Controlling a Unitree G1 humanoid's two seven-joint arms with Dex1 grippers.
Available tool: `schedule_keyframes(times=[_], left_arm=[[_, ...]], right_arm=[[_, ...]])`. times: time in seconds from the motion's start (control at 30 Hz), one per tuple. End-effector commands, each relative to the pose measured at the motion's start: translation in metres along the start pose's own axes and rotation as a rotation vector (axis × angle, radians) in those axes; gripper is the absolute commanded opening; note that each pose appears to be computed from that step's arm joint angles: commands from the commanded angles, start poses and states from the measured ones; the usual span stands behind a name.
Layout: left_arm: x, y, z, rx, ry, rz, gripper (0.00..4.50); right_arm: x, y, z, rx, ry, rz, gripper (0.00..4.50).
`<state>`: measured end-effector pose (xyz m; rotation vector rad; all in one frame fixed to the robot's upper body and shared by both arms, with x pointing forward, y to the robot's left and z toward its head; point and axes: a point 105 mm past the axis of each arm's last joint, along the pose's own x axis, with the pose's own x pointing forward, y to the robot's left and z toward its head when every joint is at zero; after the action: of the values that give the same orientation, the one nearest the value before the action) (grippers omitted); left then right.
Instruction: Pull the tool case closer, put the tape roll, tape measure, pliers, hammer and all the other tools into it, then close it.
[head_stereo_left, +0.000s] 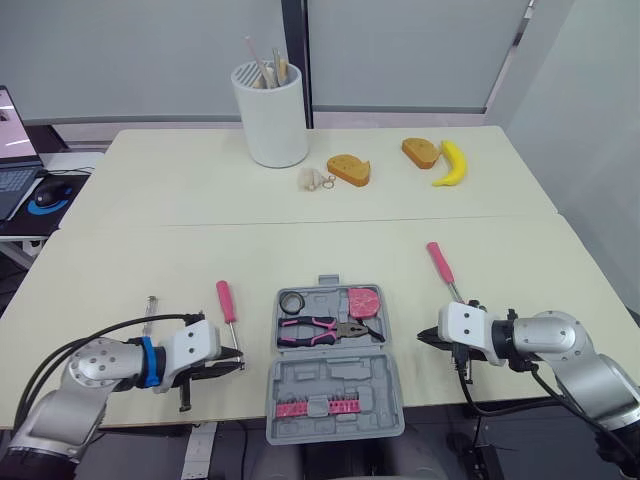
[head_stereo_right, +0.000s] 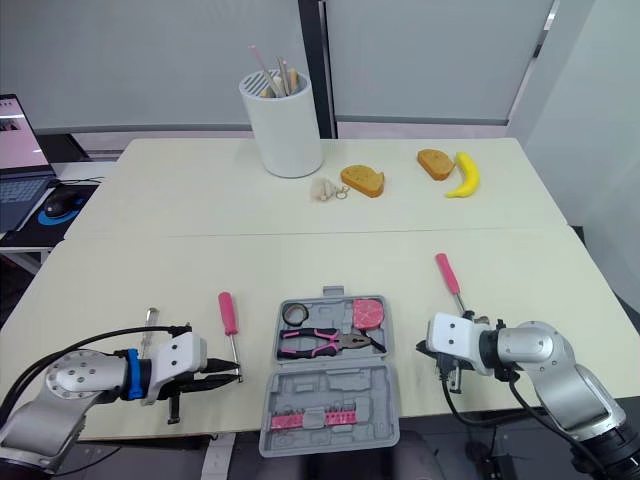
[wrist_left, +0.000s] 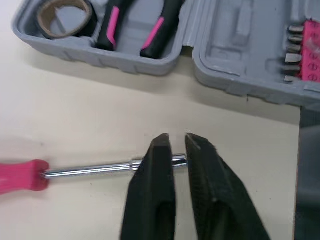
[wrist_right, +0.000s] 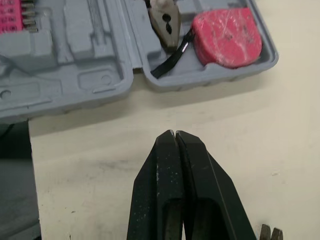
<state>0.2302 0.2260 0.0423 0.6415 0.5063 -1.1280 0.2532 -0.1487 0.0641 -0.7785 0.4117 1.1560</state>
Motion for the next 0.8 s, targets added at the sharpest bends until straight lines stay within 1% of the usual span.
schedule_keyframes(times=[0.03, 0.2, 0.33, 0.6, 0.8], left_arm=[[0.008, -0.003, 0.001, 0.02, 0.02, -0.016, 0.02], [0.027, -0.001, 0.01, 0.017, -0.01, 0.008, 0.02], [0.04, -0.001, 0.018, 0.023, -0.033, 0.017, 0.02], [0.058, 0.0, 0.015, 0.048, -0.009, 0.017, 0.02], [0.067, -0.002, 0.022, 0.066, -0.031, -0.003, 0.02]], right_arm=[[0.007, 0.0, 0.003, -0.027, -0.009, -0.011, 0.0], [0.02, 0.004, -0.001, -0.031, 0.005, 0.017, 0.0], [0.028, 0.009, 0.0, -0.033, -0.013, 0.045, 0.0], [0.052, 0.016, 0.008, -0.046, -0.042, 0.089, 0.0], [0.059, 0.012, 0.021, -0.073, -0.079, 0.09, 0.0]])
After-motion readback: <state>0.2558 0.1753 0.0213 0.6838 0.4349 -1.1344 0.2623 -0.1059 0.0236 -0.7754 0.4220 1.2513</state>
